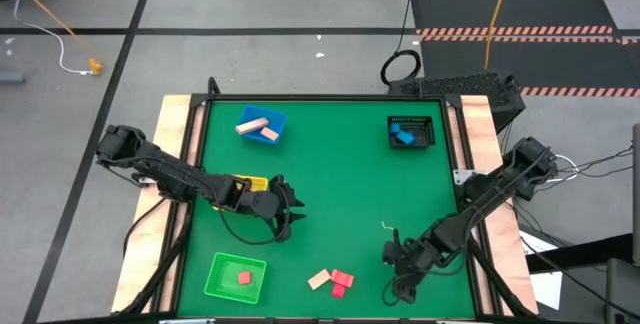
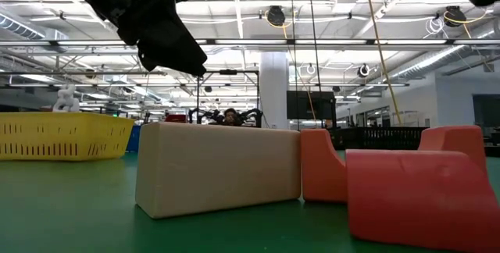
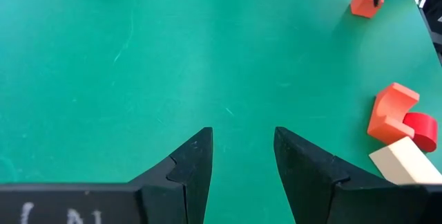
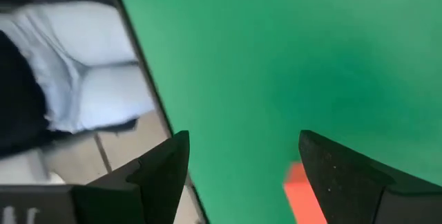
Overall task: Sort & place blocks by color
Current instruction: Put the right orange block into the green bin
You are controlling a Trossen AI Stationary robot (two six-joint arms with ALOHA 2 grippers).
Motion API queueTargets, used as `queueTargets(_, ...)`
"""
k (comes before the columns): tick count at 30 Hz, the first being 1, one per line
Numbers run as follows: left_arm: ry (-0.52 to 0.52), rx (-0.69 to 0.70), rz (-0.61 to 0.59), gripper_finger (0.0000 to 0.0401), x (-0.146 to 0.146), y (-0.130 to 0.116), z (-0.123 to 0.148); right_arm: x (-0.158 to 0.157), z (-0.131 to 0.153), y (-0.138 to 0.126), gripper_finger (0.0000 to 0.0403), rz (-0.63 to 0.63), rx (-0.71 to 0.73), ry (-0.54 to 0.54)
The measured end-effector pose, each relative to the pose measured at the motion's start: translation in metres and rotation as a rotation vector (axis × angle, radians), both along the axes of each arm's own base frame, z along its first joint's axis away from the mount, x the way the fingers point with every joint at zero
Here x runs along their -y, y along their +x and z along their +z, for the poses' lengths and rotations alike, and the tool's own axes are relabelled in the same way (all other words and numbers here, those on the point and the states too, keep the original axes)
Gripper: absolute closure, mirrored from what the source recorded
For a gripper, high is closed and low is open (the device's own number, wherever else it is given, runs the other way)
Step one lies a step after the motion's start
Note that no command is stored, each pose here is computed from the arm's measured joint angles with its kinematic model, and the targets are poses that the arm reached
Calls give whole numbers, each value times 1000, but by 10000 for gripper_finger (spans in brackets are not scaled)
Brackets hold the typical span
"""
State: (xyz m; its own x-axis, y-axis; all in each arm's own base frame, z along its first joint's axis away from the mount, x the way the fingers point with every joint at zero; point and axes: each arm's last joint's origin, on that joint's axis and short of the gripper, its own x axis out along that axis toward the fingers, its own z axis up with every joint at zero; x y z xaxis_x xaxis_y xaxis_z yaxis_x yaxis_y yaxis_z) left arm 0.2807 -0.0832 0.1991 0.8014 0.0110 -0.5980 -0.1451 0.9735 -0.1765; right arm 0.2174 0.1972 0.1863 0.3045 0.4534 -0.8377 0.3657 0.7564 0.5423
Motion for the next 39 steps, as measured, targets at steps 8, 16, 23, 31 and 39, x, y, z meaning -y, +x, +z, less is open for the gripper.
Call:
queueTargets(8,-1,-1,0,244,0,0,0,-8,2,-3,140,194,131,-45)
queueTargets(16,2,-2,-2,244,0,0,0,1,-7,-16,140,258,28,-200)
queueTargets(23,3,-4,-2,244,0,0,0,0,-7,-19,140,269,36,-227)
queueTargets(31,5,-10,-3,244,0,-1,-1,-9,-9,-28,140,288,74,-288)
queueTargets(39,5,-11,-2,244,0,-1,-1,-14,-26,-28,140,313,11,-326)
